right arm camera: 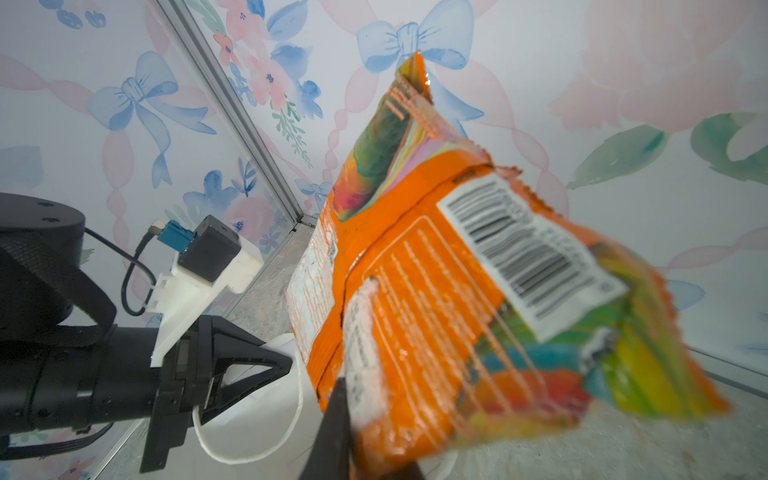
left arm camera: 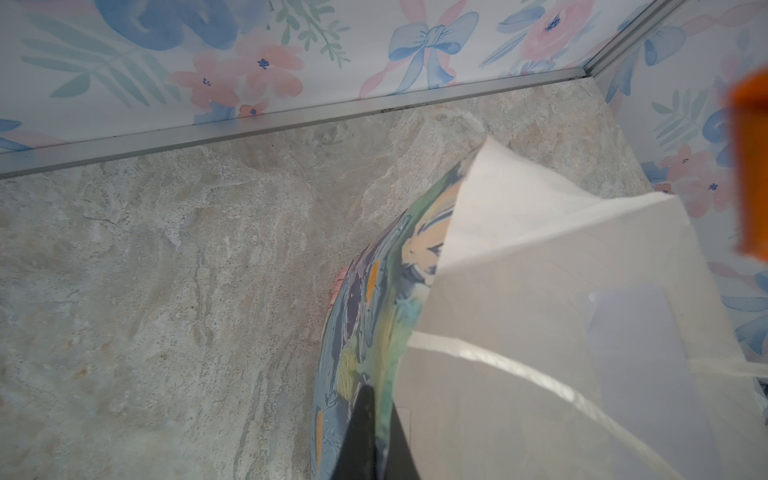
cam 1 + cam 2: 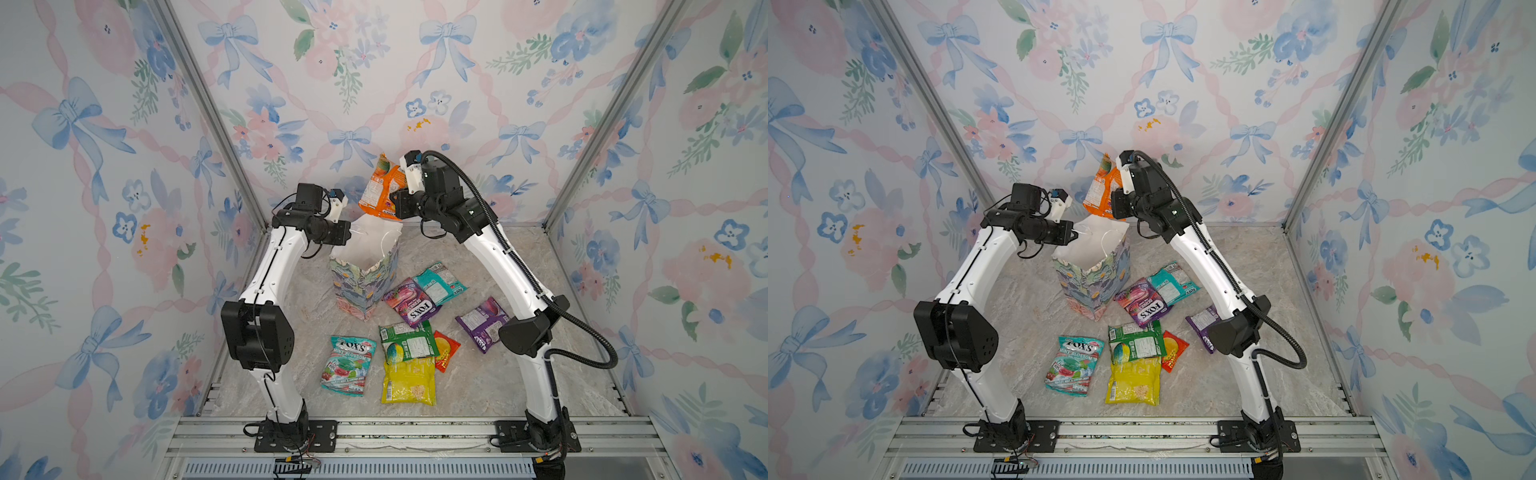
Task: Place the snacks into the paper bag
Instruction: 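Lift the orange rainbow packet with the right gripper and carry it above the bag, then lower the orange packet into the bag and open the right gripper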
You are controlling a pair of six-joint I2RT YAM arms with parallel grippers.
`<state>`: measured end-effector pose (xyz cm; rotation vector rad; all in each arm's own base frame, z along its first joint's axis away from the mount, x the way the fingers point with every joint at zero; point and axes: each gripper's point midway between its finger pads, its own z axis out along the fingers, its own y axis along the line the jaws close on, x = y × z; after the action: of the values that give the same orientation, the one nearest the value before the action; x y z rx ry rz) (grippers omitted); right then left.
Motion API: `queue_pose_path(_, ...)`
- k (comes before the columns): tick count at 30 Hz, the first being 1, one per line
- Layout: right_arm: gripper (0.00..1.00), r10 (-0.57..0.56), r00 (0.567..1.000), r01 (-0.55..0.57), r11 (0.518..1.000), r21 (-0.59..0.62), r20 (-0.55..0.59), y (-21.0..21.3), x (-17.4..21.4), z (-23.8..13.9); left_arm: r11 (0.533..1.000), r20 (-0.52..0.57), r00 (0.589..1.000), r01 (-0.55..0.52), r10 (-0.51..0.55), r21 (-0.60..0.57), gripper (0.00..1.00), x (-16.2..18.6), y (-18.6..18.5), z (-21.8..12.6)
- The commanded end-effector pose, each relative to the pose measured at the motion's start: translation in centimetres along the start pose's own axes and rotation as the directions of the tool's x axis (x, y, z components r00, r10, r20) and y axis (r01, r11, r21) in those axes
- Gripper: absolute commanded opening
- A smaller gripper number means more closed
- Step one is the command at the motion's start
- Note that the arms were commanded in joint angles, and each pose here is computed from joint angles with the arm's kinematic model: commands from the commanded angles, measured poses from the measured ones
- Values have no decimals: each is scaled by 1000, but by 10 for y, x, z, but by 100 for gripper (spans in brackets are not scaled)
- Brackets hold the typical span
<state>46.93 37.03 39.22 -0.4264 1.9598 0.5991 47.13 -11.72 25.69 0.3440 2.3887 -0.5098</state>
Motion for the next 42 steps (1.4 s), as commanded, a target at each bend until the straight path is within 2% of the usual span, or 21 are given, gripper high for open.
queue_pose_path(1, 0, -21, 1000, 21, 999, 30, 16, 2, -3, -13, 1000, -7, 1000, 25, -25, 18, 0, 3, -2, 0)
queue_pose_path(24, 0, -58, 994, 60, 998, 18, -95, 27, 45, -19, 999, -8, 999, 49, -49, 23, 0, 3, -2, 0)
queue_pose_path(35, 0, -28, 999, 27, 999, -36, -29, 44, 24, 6, 998, -11, 999, 50, -49, 43, 0, 3, -5, 1)
queue_pose_path(42, 0, 22, 999, -25, 997, -72, -43, 53, 30, 19, 998, -10, 998, 55, -55, 42, 0, 3, -5, 1)
